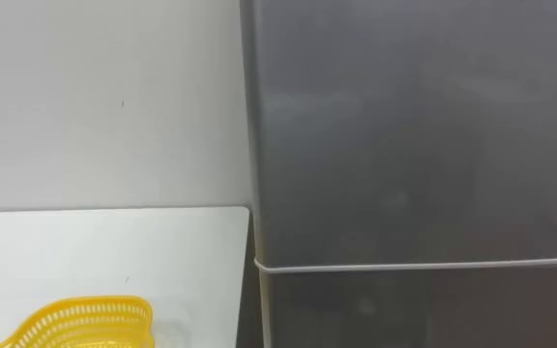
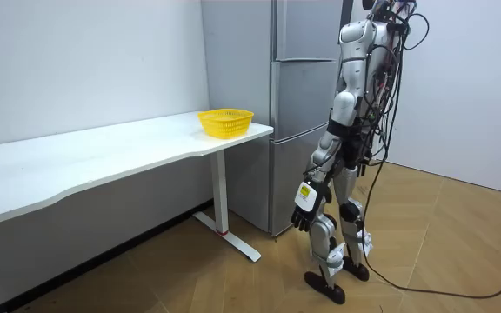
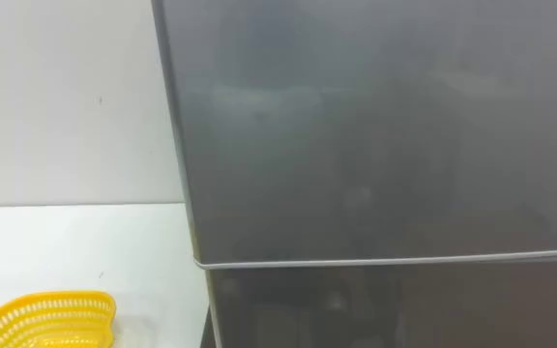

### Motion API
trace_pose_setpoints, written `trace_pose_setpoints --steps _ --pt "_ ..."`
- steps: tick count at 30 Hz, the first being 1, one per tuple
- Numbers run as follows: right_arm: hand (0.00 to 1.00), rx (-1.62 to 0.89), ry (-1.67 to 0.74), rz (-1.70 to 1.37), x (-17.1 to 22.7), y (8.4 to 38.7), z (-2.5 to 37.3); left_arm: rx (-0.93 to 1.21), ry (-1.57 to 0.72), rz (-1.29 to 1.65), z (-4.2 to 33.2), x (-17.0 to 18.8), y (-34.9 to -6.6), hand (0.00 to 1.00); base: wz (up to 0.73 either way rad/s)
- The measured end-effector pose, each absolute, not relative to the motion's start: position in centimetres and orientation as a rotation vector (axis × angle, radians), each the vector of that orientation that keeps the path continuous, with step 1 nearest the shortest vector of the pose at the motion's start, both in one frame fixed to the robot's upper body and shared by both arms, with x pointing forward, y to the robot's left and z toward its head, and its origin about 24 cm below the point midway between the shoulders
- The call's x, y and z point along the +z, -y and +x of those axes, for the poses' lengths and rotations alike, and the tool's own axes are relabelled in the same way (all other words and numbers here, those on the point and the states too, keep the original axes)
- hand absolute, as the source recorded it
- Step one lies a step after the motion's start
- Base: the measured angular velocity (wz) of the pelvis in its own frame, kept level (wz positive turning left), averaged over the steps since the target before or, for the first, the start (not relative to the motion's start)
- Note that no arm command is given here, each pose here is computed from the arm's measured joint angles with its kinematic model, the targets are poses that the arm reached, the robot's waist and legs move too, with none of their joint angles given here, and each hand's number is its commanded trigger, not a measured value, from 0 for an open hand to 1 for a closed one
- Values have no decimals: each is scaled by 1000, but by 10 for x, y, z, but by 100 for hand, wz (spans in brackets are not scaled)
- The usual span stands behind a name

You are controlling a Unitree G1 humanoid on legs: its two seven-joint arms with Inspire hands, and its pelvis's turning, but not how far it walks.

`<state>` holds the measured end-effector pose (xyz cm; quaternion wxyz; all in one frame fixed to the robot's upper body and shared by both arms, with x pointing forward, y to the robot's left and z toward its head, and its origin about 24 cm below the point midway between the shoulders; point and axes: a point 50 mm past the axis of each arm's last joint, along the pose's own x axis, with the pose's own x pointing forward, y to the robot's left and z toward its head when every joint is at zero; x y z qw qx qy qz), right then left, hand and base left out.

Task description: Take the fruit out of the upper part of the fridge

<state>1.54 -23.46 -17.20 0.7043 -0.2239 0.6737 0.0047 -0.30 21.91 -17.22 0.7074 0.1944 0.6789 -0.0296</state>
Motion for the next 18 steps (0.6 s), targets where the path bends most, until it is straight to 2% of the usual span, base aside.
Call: trace_pose_setpoints --steps 18 --pt "0 -6 -1500 -514 -172 236 15 -57 -1519 436 -7 -172 -219 0 -2"
